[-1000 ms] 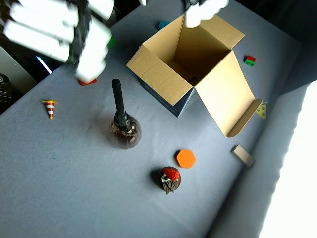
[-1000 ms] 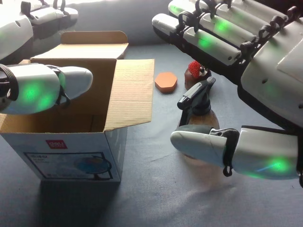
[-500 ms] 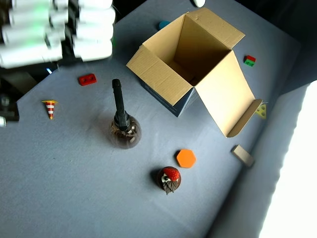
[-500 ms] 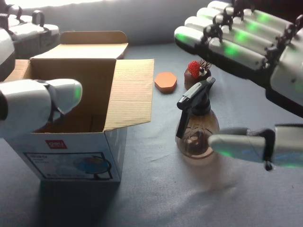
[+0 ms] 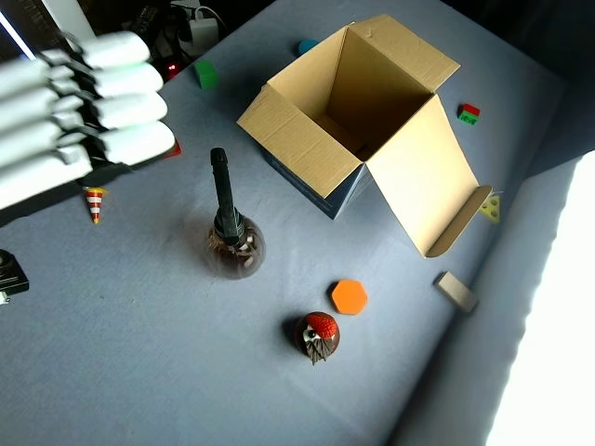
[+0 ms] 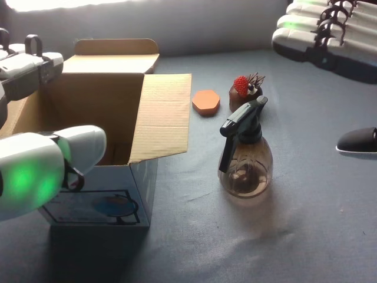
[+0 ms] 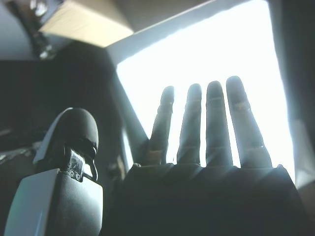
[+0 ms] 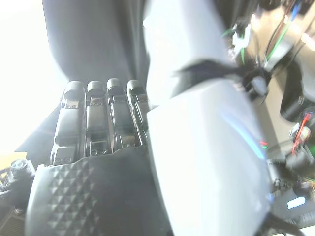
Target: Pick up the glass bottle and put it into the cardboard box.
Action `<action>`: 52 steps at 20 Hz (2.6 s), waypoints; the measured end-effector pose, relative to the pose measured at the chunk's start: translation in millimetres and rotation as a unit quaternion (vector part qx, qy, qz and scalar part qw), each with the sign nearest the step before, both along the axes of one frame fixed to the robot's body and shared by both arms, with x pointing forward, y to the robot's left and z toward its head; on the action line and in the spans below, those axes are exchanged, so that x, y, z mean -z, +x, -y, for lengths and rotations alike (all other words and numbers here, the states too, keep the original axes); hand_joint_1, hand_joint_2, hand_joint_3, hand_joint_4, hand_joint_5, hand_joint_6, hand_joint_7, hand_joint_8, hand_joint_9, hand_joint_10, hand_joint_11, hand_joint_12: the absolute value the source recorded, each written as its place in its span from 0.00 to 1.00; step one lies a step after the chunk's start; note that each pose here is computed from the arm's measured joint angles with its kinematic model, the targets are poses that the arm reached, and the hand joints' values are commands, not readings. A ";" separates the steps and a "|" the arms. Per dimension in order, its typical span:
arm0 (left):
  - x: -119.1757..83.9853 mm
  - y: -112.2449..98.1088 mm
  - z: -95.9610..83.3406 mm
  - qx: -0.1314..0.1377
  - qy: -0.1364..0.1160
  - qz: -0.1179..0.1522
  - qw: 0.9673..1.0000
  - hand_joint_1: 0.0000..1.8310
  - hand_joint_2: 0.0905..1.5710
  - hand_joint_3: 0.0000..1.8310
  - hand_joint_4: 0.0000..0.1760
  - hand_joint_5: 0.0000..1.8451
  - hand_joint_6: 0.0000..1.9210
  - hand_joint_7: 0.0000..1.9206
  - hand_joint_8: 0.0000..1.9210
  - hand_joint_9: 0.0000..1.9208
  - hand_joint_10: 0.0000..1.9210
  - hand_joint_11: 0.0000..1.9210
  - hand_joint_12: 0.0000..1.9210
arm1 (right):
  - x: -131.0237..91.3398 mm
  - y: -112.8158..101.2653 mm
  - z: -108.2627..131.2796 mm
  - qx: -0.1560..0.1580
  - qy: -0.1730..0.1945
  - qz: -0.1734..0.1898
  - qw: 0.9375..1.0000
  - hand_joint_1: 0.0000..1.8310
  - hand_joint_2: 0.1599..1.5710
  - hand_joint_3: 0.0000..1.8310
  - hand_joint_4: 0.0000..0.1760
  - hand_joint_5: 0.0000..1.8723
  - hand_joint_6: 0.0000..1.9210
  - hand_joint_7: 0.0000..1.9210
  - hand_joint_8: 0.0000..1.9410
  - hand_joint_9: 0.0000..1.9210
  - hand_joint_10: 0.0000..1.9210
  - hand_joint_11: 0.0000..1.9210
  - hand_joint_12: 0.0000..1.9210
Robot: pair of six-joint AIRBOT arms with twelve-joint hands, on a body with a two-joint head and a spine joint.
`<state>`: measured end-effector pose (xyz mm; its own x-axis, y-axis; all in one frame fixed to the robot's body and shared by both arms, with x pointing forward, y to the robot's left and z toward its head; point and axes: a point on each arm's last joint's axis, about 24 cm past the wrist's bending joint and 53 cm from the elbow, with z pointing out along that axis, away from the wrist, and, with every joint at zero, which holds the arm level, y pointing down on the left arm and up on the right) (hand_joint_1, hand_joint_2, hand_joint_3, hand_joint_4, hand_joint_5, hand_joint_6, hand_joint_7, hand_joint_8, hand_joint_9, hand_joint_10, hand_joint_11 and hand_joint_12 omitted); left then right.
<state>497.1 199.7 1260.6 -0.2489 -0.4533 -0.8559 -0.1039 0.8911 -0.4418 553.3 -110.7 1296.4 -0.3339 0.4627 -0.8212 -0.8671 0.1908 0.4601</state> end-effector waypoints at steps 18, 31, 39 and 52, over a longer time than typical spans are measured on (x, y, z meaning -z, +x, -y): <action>52.8 -65.0 7.7 -0.030 0.001 -0.123 0.992 0.01 0.77 0.00 0.33 0.07 0.00 0.04 0.00 0.04 0.00 0.00 0.18 | 36.0 53.5 -10.1 -0.083 -0.110 -0.164 0.977 0.63 0.58 0.00 0.00 0.00 0.00 0.00 0.00 0.00 0.00 0.00 0.00; 83.8 -78.7 9.4 -0.023 0.012 -0.180 0.983 0.03 0.76 0.00 0.33 0.06 0.00 0.03 0.00 0.04 0.00 0.00 0.17 | 34.8 82.2 -40.8 -0.063 -0.140 -0.206 0.966 0.61 0.59 0.00 0.00 0.00 0.00 0.00 0.00 0.00 0.00 0.00 0.00; 100.5 -81.6 11.2 -0.028 -0.009 -0.190 0.981 0.05 0.75 0.00 0.00 0.04 0.00 0.03 0.00 0.03 0.00 0.00 0.16 | 43.5 90.2 -66.3 -0.063 -0.149 -0.217 0.963 0.60 0.58 0.00 0.00 0.00 0.00 0.00 0.00 0.00 0.00 0.00 0.00; 119.7 -72.8 28.1 0.011 -0.028 -0.190 0.981 0.04 0.76 0.00 0.00 0.05 0.00 0.04 0.00 0.03 0.00 0.00 0.16 | 70.7 93.1 -77.9 -0.053 -0.191 -0.235 0.952 0.60 0.59 0.00 0.00 0.00 0.00 0.00 0.00 0.00 0.00 0.00 0.00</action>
<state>424.3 171.6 1140.9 -0.5559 -0.4880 -0.6729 -0.2522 0.8704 -0.4228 646.4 -32.7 1225.7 -0.7343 0.1030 -0.6710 -0.6065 0.3444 0.7166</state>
